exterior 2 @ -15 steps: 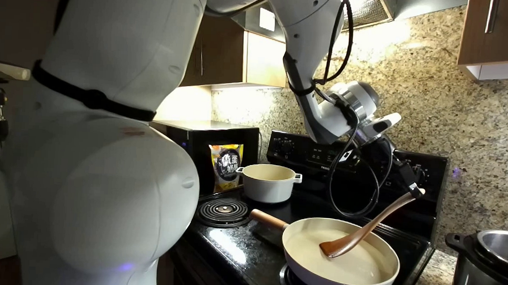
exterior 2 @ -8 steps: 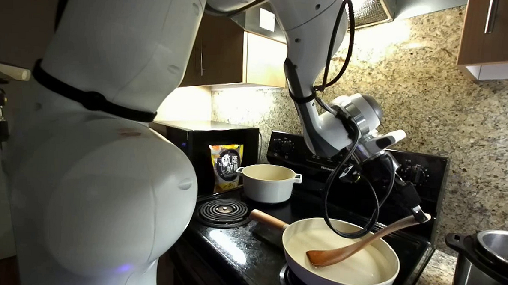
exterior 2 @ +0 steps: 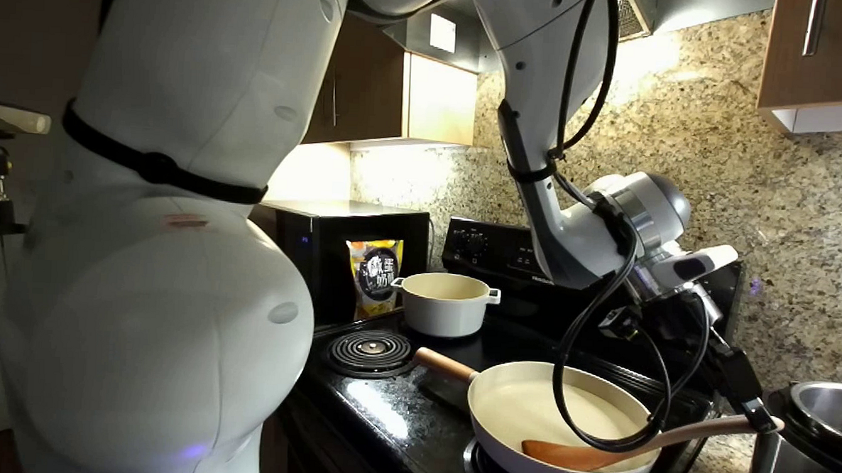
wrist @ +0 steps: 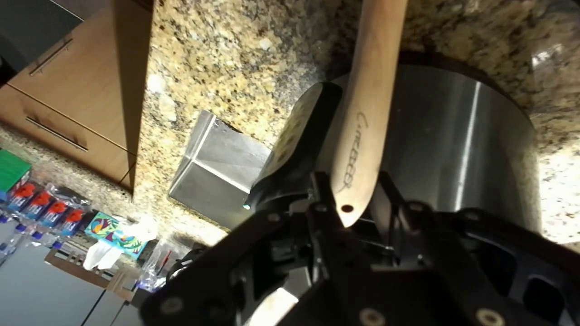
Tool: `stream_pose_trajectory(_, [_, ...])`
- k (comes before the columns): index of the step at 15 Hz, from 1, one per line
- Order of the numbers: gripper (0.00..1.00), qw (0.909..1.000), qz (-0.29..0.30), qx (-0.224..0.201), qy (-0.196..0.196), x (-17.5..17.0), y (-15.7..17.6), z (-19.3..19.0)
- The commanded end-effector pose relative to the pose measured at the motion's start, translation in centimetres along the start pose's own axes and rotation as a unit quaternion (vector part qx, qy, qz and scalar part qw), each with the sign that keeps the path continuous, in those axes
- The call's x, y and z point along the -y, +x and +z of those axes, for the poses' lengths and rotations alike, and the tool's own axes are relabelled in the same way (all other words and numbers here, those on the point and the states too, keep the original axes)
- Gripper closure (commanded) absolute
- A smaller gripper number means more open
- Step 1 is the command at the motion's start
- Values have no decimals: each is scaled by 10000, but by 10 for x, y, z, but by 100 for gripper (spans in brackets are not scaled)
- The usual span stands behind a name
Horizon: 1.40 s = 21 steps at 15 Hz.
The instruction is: Stir the pan using the wooden spatula
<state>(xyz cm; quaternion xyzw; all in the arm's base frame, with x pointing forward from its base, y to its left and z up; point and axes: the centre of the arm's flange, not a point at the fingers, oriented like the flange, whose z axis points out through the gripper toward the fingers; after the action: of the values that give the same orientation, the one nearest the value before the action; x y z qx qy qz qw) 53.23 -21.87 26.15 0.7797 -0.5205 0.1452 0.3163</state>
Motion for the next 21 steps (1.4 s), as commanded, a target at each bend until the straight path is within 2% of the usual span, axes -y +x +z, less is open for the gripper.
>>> stream_pose_trajectory(1, [93,9995,277,142,11,-23,9,11])
stream_pose_trajectory(7, [93,9985,537,116,-28,-21,43,6])
stream_pose_trajectory(13, [93,9970,755,-34,194,-4,75,-27])
stream_pose_trajectory(17, [93,9964,738,-223,338,11,82,-56])
stream_pose_trajectory(21, [93,9960,595,-452,489,32,74,-91])
